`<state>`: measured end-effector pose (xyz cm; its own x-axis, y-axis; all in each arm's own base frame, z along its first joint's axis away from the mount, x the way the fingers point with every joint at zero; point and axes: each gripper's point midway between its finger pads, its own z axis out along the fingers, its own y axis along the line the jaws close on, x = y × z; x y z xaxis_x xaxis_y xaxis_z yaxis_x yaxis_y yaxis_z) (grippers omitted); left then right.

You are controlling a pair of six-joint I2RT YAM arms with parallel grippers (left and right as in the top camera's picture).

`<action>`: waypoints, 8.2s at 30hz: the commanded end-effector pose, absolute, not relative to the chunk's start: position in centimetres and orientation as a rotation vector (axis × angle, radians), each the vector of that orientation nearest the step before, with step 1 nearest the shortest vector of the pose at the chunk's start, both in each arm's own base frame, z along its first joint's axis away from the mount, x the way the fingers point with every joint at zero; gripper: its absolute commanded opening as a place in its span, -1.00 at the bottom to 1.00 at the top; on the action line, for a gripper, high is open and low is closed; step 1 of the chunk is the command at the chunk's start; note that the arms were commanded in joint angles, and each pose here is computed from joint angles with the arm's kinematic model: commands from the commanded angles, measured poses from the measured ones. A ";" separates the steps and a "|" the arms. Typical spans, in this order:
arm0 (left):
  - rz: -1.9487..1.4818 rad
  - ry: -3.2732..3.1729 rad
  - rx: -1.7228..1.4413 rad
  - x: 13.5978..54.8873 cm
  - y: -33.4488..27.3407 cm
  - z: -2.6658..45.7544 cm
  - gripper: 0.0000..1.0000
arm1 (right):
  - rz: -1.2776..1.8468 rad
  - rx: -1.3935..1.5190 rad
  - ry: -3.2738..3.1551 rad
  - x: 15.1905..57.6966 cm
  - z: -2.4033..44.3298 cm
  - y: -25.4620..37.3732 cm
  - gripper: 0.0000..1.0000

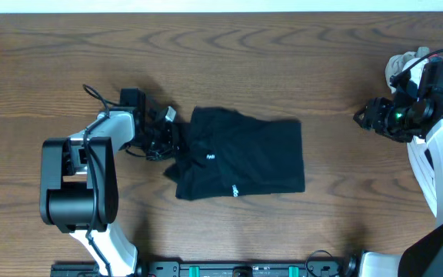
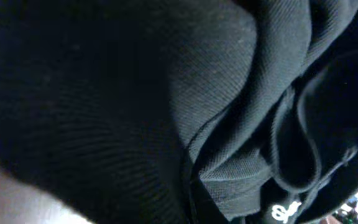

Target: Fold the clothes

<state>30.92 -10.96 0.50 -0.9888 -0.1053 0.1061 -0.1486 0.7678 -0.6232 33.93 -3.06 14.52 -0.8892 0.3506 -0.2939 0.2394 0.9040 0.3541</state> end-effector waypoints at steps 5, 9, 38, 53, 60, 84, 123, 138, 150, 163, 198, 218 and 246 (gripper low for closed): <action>0.763 -3.146 -0.037 33.6 -8.3 10.5 -0.88 | 0.433 0.407 2.687 34.2 15.5 -3.3 0.15; 0.728 -3.204 -0.132 33.8 -9.3 15.1 -0.88 | 0.433 0.407 2.686 34.2 15.5 -3.3 0.16; 0.537 -3.060 -0.552 29.2 -27.4 10.1 -0.13 | 0.438 0.413 2.700 33.9 15.4 -3.2 0.18; 0.079 -3.205 -0.202 31.4 -14.0 12.6 -0.88 | 0.443 0.420 2.718 33.5 15.2 -3.1 0.21; 0.395 -3.006 -0.152 27.4 -16.9 6.0 -0.88 | 0.444 0.421 2.720 33.4 15.2 -3.0 0.21; 0.534 -3.078 -0.376 25.8 -22.5 8.9 -0.67 | 0.758 0.127 2.661 33.5 16.9 2.4 0.15; 0.517 -3.036 -0.072 30.6 -13.5 5.1 0.19 | 0.687 -0.571 2.843 30.0 6.4 19.5 -0.24; 0.826 -2.976 -0.497 30.9 -15.7 4.7 0.77 | 0.560 -0.521 2.598 30.3 15.6 15.7 0.45; 1.219 -2.710 -0.779 27.9 -20.5 4.3 0.08 | 0.547 -0.512 2.625 29.9 15.3 15.3 0.42; 1.455 -2.981 -0.226 37.3 -16.2 9.1 -0.88 | 0.494 -0.467 2.668 29.7 14.7 14.2 0.40; 0.539 -2.806 1.592 32.0 14.1 4.1 0.15 | 0.489 -0.458 2.691 29.4 14.5 13.9 0.35; 0.798 -3.711 -0.056 31.6 -3.0 25.0 -0.55 | 0.526 -0.248 2.548 32.3 19.0 13.2 0.22; 0.161 -3.779 -0.814 21.0 -6.8 30.3 0.96 | 0.332 -0.261 2.094 22.6 34.7 7.7 0.99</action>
<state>21.02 -6.91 30.03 -0.6760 0.3235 -0.6621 0.3861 0.9208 0.0557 22.64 8.14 34.62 -0.5147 -0.0499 -0.8559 -0.3302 0.9328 0.1443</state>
